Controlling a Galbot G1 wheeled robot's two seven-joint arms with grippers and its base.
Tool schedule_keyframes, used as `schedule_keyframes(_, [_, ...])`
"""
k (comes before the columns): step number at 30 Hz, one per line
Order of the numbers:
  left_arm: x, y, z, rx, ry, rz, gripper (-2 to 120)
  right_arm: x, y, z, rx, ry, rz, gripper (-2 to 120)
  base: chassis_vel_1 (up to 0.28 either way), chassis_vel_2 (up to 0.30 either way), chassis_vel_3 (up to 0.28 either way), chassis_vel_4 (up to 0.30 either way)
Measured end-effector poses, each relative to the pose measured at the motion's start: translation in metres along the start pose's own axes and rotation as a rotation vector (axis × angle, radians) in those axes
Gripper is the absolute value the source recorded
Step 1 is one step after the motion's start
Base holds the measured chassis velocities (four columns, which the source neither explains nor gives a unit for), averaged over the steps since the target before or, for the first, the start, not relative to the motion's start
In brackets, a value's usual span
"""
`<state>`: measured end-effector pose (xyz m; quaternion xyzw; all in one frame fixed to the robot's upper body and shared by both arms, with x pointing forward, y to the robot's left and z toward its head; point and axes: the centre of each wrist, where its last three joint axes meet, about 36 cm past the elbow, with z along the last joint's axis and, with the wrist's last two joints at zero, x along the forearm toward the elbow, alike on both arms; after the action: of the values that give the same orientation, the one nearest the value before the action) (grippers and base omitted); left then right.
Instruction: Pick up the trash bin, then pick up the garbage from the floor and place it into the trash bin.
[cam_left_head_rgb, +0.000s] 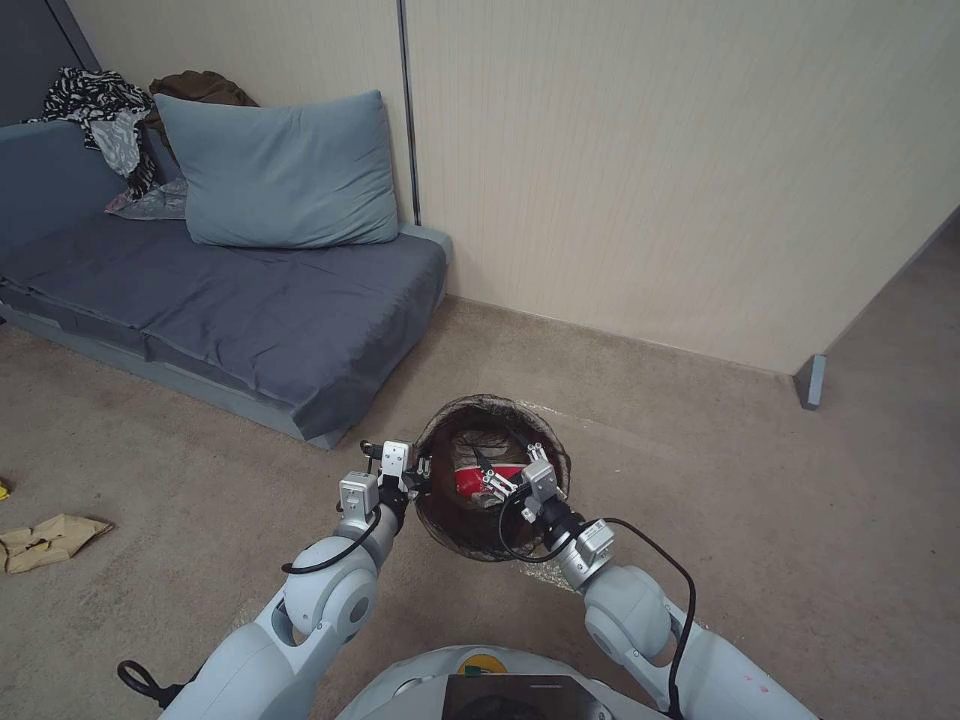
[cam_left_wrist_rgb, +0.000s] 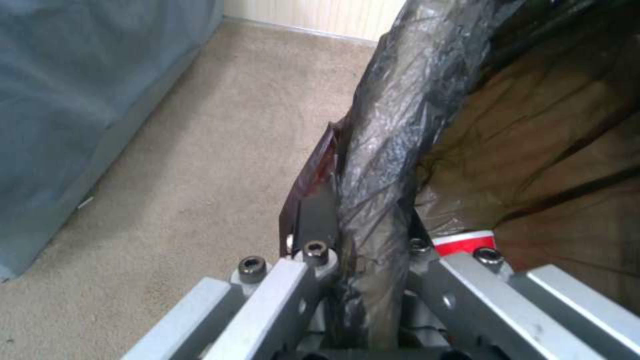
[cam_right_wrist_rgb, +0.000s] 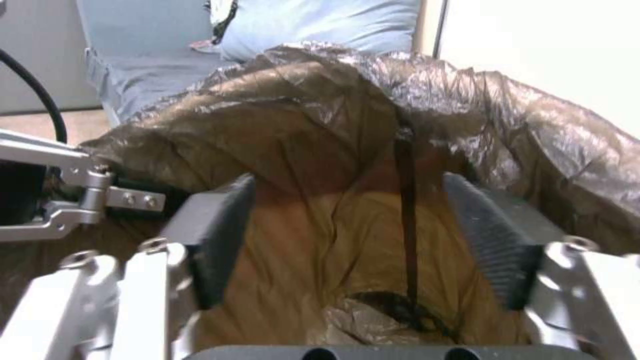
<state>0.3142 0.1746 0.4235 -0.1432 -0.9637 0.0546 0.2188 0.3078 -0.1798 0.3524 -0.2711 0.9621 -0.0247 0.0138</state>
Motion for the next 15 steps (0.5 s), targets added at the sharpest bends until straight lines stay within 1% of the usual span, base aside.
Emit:
schedule_keyframes(1, [0.0,0.0,0.0,0.0,0.0,0.0,3,0.0,0.0,-0.001,-0.002,-0.003,0.0,78,0.0,0.0,0.0,0.0])
schedule_keyframes(2, [0.0,0.0,0.0,0.0,0.0,0.0,3,0.0,0.0,-0.001,-0.002,-0.003,0.0,78,0.0,0.0,0.0,0.0])
schedule_keyframes(4, [0.0,0.001,0.001,0.0,0.001,-0.003,3,0.0,0.002,-0.008,-0.017,-0.02,-0.003,91,0.0,0.0,0.0,0.0])
schedule_keyframes(5, [0.0,0.001,0.001,0.0,0.001,-0.003,3,0.0,0.002,-0.008,-0.017,-0.02,-0.003,91,0.0,0.0,0.0,0.0])
schedule_keyframes(7, [-0.001,0.002,0.001,0.0,0.002,-0.006,3,0.0,0.0,-0.024,-0.051,-0.068,-0.019,98,0.0,0.0,0.0,0.0])
schedule_keyframes(8, [-0.001,0.002,0.001,0.0,0.002,-0.006,3,0.0,0.0,-0.024,-0.051,-0.068,-0.019,98,0.0,0.0,0.0,0.0])
schedule_keyframes(10, [-0.001,0.003,0.001,0.0,0.0,-0.01,3,0.0,-0.007,-0.051,-0.084,-0.137,-0.018,100,0.0,0.0,0.0,0.0])
schedule_keyframes(11, [-0.001,0.003,0.001,0.0,0.0,-0.01,3,0.0,-0.007,-0.051,-0.084,-0.137,-0.018,100,0.0,0.0,0.0,0.0])
schedule_keyframes(13, [-0.001,0.005,0.001,0.001,-0.002,-0.015,3,0.004,-0.019,-0.079,-0.092,-0.197,0.021,100,0.0,0.0,0.0,0.0])
schedule_keyframes(15, [0.0,0.006,0.001,0.002,-0.004,-0.019,3,0.007,-0.026,-0.094,-0.094,-0.215,0.067,100,0.0,0.0,0.0,0.0])
